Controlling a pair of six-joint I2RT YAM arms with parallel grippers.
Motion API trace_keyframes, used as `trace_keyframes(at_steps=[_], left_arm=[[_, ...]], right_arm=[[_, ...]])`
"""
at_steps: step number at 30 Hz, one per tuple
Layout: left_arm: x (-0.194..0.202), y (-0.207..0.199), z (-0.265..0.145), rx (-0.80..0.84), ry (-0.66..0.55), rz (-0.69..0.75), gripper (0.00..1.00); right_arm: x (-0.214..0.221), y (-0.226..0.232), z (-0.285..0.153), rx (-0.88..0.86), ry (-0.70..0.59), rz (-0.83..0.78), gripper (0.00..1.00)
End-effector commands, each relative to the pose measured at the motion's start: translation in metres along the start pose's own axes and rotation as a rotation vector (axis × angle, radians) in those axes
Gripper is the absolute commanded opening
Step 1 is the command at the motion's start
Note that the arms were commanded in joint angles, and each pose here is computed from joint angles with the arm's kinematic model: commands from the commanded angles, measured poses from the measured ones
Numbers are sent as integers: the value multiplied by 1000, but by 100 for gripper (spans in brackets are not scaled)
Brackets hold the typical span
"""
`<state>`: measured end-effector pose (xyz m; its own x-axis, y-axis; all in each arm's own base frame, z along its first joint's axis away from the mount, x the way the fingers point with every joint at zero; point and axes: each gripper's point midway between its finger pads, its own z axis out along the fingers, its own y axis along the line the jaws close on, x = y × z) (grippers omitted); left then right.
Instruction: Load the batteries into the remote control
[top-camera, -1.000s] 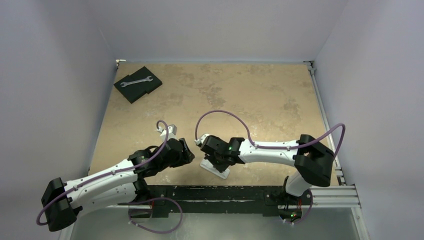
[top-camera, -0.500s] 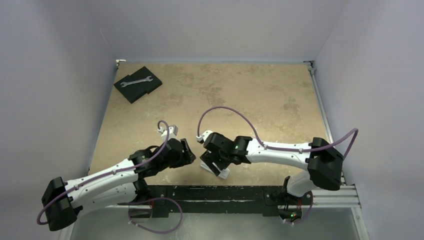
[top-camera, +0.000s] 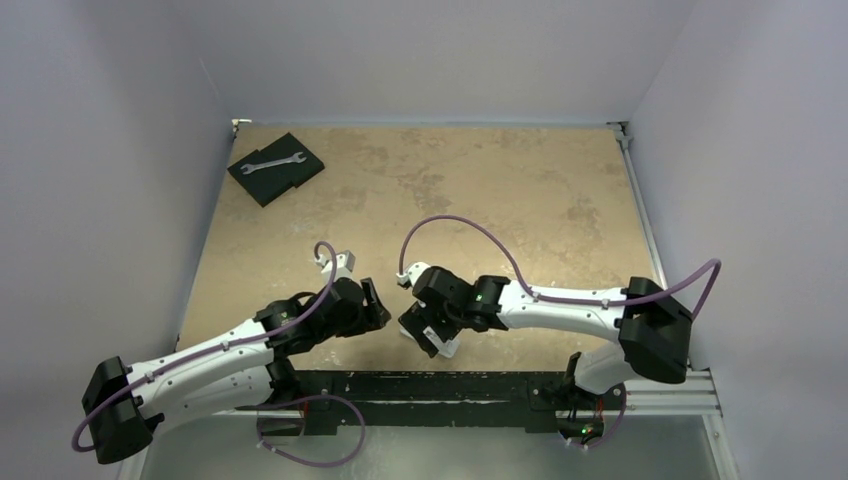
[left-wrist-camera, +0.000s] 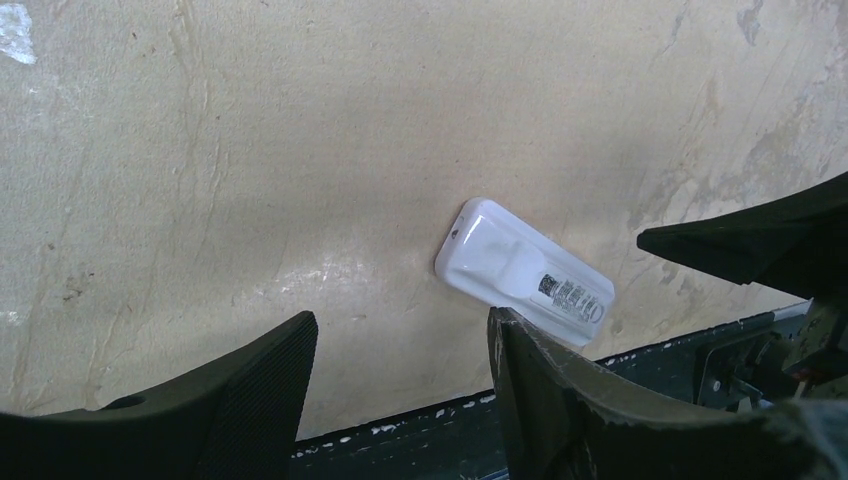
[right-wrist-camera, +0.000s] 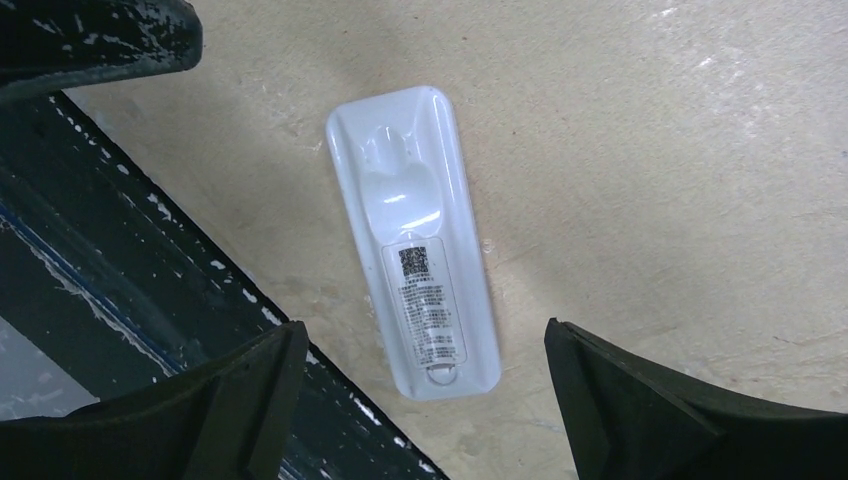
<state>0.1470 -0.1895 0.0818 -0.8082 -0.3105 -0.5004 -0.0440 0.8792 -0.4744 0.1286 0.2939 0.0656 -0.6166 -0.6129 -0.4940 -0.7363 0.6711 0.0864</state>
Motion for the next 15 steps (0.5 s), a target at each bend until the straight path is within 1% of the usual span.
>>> trace_keyframes(at_steps=[1, 12, 15], left_arm=[[-8, -11, -5, 25, -16, 12, 63], [-7, -14, 1, 18, -9, 20, 63], [-6, -13, 2, 14, -6, 22, 63]], right_arm=[[2, 7, 9, -45, 2, 14, 99], [27, -2, 33, 11, 105, 21, 99], [29, -1, 36, 7, 110, 24, 99]])
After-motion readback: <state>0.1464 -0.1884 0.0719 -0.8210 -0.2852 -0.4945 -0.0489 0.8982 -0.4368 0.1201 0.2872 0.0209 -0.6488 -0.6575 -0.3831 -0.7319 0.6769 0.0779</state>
